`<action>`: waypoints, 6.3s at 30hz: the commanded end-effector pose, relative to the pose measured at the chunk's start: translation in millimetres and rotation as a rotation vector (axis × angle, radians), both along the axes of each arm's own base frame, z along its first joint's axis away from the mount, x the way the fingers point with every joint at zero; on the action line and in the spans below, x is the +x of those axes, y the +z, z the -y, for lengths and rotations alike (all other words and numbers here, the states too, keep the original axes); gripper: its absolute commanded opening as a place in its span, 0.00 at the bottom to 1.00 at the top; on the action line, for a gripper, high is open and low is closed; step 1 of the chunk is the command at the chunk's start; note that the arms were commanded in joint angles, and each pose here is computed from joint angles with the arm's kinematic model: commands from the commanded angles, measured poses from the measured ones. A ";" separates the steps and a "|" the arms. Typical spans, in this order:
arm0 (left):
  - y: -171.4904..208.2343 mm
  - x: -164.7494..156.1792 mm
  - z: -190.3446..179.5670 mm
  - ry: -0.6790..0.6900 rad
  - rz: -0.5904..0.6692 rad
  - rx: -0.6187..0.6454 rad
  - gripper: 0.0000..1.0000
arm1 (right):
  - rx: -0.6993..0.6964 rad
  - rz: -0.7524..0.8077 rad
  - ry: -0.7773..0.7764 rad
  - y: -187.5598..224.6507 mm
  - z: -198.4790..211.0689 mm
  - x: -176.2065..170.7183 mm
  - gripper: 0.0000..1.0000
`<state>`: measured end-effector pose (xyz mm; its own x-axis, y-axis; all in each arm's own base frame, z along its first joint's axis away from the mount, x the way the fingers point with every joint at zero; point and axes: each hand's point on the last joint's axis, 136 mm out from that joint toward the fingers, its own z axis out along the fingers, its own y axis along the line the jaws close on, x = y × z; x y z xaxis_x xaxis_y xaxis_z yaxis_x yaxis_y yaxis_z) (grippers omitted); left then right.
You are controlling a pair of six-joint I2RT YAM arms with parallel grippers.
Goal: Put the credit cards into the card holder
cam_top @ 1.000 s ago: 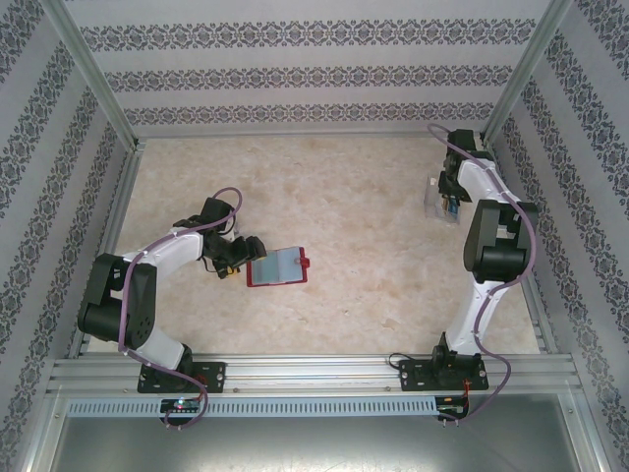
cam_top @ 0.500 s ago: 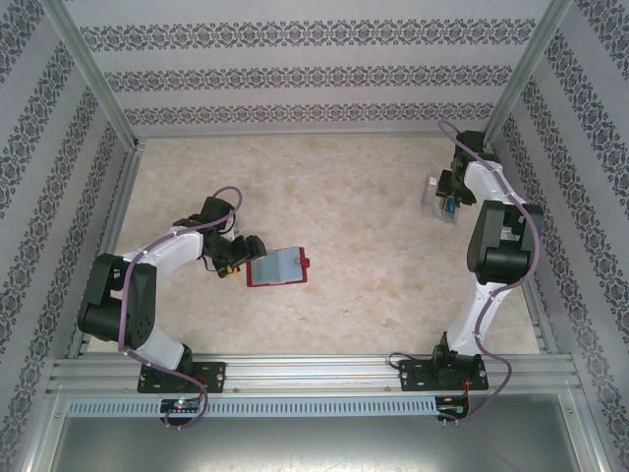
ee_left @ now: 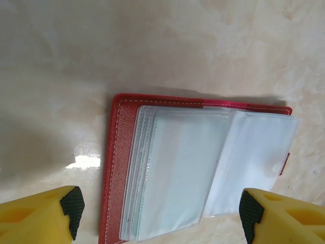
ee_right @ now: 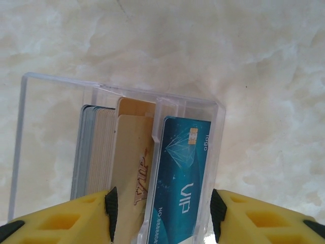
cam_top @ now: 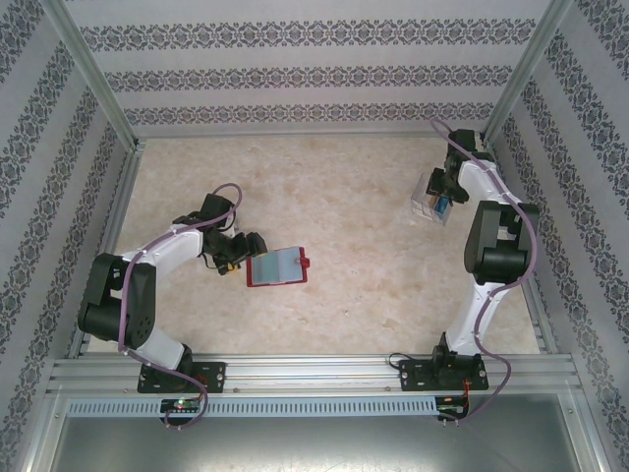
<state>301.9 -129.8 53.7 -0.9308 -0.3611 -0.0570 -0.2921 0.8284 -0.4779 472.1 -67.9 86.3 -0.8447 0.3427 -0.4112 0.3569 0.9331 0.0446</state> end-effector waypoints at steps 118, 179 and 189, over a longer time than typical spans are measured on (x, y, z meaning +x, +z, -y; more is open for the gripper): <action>-0.3 -6.4 1.3 -0.024 -0.009 0.001 0.82 | -0.459 -0.187 -0.008 20.3 33.2 -19.8 0.36; 75.2 9.4 32.8 -0.067 0.122 -0.227 0.82 | 0.343 0.358 0.417 134.1 -188.4 -60.5 0.00; 125.6 16.8 63.4 -0.118 0.226 -0.505 0.84 | 0.741 0.436 0.645 151.1 -315.0 -107.4 0.00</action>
